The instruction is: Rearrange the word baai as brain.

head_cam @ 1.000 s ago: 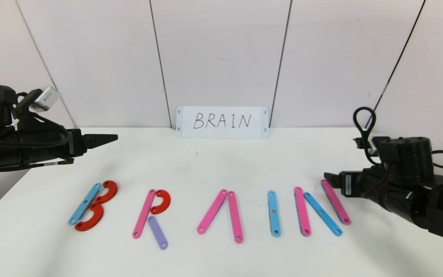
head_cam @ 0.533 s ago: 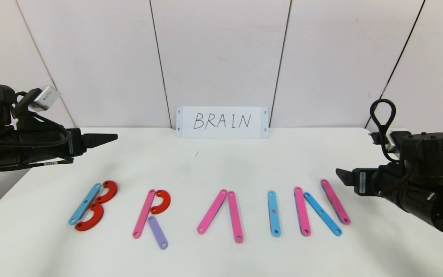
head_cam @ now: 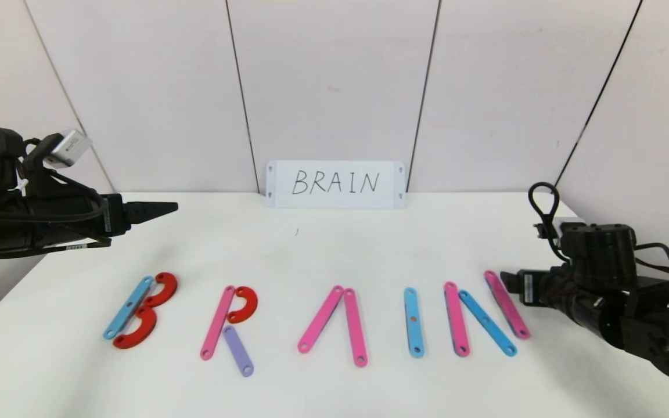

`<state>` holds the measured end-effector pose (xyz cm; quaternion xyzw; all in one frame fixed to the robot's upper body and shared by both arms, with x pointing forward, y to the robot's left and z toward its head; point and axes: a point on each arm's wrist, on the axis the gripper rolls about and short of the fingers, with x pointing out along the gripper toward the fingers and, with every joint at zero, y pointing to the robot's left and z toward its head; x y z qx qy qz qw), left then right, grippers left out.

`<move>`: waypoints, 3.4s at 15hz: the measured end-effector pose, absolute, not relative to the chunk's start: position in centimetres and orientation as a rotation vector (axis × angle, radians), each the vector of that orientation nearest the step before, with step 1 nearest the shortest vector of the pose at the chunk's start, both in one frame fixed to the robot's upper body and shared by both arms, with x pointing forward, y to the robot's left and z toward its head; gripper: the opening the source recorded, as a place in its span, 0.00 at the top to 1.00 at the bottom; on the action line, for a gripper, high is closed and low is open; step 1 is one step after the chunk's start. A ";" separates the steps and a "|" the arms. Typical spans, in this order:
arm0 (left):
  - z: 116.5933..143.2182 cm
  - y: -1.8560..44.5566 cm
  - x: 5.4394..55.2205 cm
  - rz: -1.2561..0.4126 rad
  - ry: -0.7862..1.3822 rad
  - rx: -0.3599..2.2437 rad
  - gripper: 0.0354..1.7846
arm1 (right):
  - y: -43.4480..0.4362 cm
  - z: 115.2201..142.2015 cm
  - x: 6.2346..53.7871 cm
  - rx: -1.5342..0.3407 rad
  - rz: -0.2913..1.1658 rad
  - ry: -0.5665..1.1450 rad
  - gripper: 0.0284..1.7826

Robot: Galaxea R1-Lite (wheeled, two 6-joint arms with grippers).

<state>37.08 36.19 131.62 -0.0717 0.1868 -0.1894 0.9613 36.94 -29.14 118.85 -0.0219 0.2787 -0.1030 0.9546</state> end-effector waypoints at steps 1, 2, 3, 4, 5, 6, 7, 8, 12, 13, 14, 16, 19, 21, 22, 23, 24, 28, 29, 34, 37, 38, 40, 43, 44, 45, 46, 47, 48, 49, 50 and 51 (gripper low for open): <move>131.6 36.2 37.1 -0.384 0.378 -0.145 0.03 | -29.1 118.1 37.2 -0.048 -0.211 0.581 0.03; 131.6 36.2 37.1 -0.384 0.378 -0.145 0.03 | -29.1 117.5 37.5 -0.049 -0.214 0.592 0.03; 131.6 36.2 37.1 -0.384 0.378 -0.145 0.03 | -29.2 117.1 37.7 -0.047 -0.220 0.593 0.03; 131.6 36.2 37.1 -0.384 0.378 -0.145 0.03 | -29.5 116.7 38.0 -0.045 -0.230 0.589 0.03; 131.6 36.2 37.1 -0.384 0.379 -0.145 0.03 | -29.8 116.4 38.2 -0.046 -0.239 0.592 0.03; 131.6 36.2 37.1 -0.384 0.378 -0.145 0.03 | -30.1 116.2 38.4 -0.043 -0.249 0.588 0.03; 131.6 36.2 37.1 -0.385 0.379 -0.145 0.03 | -30.3 116.1 38.5 -0.041 -0.257 0.593 0.03; 131.6 36.2 37.1 -0.384 0.379 -0.145 0.03 | -30.4 116.0 38.5 -0.039 -0.260 0.594 0.03; 131.6 36.2 37.1 -0.384 0.379 -0.145 0.03 | -30.5 115.9 38.4 -0.038 -0.263 0.598 0.03; 131.6 36.2 37.1 -0.384 0.379 -0.145 0.03 | -30.6 116.0 38.5 -0.038 -0.265 0.594 0.03; 131.6 36.2 37.1 -0.384 0.379 -0.145 0.03 | -30.6 116.2 38.5 -0.036 -0.266 0.591 0.03; 131.6 36.2 37.1 -0.385 0.379 -0.145 0.03 | -30.7 116.5 38.3 -0.034 -0.266 0.582 0.03; 131.6 36.2 37.1 -0.384 0.379 -0.145 0.03 | -30.7 116.7 37.3 -0.031 -0.255 0.591 0.03; 131.6 36.2 37.1 -0.385 0.378 -0.145 0.03 | -30.6 116.8 36.4 -0.030 -0.247 0.597 0.03; 131.6 36.2 37.1 -0.385 0.378 -0.145 0.03 | -30.6 116.7 36.0 -0.031 -0.245 0.602 0.03; 131.6 36.2 37.1 -0.385 0.378 -0.145 0.03 | -30.6 116.7 35.8 -0.030 -0.244 0.605 0.03; 131.6 36.2 37.1 -0.385 0.378 -0.145 0.03 | -30.5 116.7 35.6 -0.031 -0.242 0.607 0.03; 131.6 36.2 37.1 -0.384 0.378 -0.145 0.03 | -30.1 116.5 34.9 -0.039 -0.225 0.620 0.03; 131.6 36.2 37.1 -0.384 0.378 -0.145 0.03 | -30.0 116.4 34.8 -0.042 -0.222 0.625 0.03; 131.6 36.2 37.1 -0.384 0.378 -0.145 0.03 | -29.8 116.5 34.0 -0.048 -0.212 0.632 0.03; 131.6 36.2 37.1 -0.384 0.379 -0.146 0.03 | -29.8 116.6 33.9 -0.047 -0.210 0.628 0.03; 131.6 36.2 37.1 -0.384 0.379 -0.146 0.03 | -29.8 116.7 33.9 -0.046 -0.211 0.626 0.03; 131.6 36.2 37.1 -0.384 0.379 -0.145 0.03 | -29.8 116.7 33.9 -0.048 -0.210 0.626 0.03; 131.6 36.2 37.1 -0.384 0.378 -0.146 0.03 | -29.7 116.7 33.8 -0.050 -0.208 0.626 0.03; 131.6 36.2 37.1 -0.384 0.377 -0.146 0.03 | -29.7 116.7 33.8 -0.050 -0.208 0.626 0.03; 131.7 36.2 37.1 -0.384 0.377 -0.146 0.03 | -29.7 116.7 33.7 -0.051 -0.207 0.627 0.03; 131.7 36.2 37.1 -0.384 0.377 -0.146 0.03 | -29.6 116.7 33.6 -0.052 -0.206 0.626 0.03; 131.7 36.2 37.1 -0.384 0.377 -0.146 0.03 | -29.6 116.7 33.4 -0.054 -0.202 0.629 0.03; 131.7 36.2 37.2 -0.384 0.376 -0.146 0.03 | -29.5 116.7 33.2 -0.055 -0.199 0.631 0.03; 131.7 36.2 37.2 -0.384 0.376 -0.146 0.03 | -29.4 116.8 33.0 -0.056 -0.196 0.632 0.03; 131.7 36.2 37.1 -0.384 0.377 -0.146 0.03 | -29.4 116.9 32.8 -0.055 -0.195 0.633 0.03; 131.6 36.2 37.2 -0.384 0.377 -0.146 0.03 | -29.4 116.9 32.5 -0.056 -0.192 0.634 0.03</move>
